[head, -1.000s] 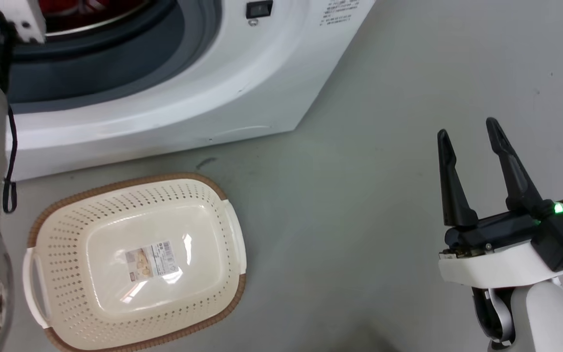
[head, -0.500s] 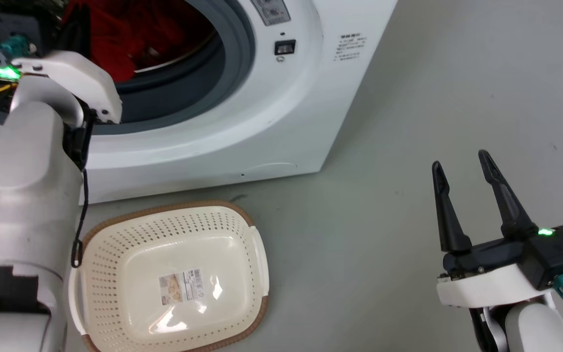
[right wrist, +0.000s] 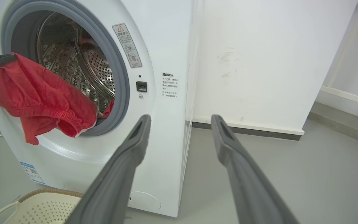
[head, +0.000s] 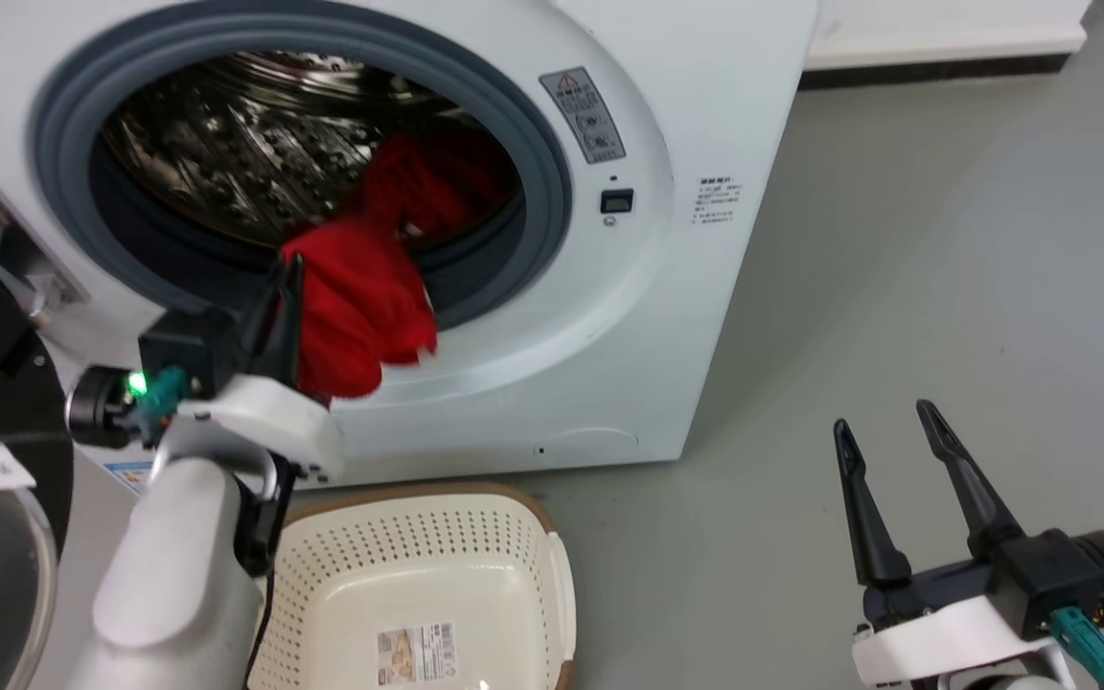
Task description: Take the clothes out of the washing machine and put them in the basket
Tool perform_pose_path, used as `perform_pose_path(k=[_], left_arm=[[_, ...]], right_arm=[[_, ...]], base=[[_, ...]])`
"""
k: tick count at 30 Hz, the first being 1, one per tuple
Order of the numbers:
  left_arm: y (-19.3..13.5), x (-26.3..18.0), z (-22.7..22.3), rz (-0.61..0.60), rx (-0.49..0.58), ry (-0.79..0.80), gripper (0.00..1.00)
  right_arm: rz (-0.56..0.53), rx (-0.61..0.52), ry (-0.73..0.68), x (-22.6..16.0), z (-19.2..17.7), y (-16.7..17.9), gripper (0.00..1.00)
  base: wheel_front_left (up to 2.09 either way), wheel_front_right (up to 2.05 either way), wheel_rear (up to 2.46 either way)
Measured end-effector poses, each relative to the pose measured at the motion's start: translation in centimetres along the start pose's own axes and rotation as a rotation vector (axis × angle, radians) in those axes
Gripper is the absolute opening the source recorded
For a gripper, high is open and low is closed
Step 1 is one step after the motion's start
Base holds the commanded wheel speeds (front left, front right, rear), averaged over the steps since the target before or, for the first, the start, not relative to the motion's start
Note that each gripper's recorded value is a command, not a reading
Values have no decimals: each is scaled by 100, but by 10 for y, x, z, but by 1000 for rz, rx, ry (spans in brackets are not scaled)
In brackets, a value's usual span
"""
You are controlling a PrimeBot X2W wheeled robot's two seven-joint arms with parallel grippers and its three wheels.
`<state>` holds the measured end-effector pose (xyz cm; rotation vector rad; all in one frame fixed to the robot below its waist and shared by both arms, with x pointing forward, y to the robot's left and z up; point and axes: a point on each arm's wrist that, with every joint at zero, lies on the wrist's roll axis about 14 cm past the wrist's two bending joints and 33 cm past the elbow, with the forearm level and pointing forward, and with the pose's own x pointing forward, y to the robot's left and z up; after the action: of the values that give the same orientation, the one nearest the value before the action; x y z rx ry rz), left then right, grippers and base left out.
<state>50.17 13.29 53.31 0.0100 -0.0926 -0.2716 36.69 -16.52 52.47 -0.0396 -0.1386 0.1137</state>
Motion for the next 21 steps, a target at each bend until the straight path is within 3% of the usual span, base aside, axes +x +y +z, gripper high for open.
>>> perform_pose_path(k=[21], left_arm=[[-38, -91, 46, -35, 8, -115, 0]], right_arm=[[33, 6, -25, -23, 11, 14, 100]], base=[[0, 0, 0]])
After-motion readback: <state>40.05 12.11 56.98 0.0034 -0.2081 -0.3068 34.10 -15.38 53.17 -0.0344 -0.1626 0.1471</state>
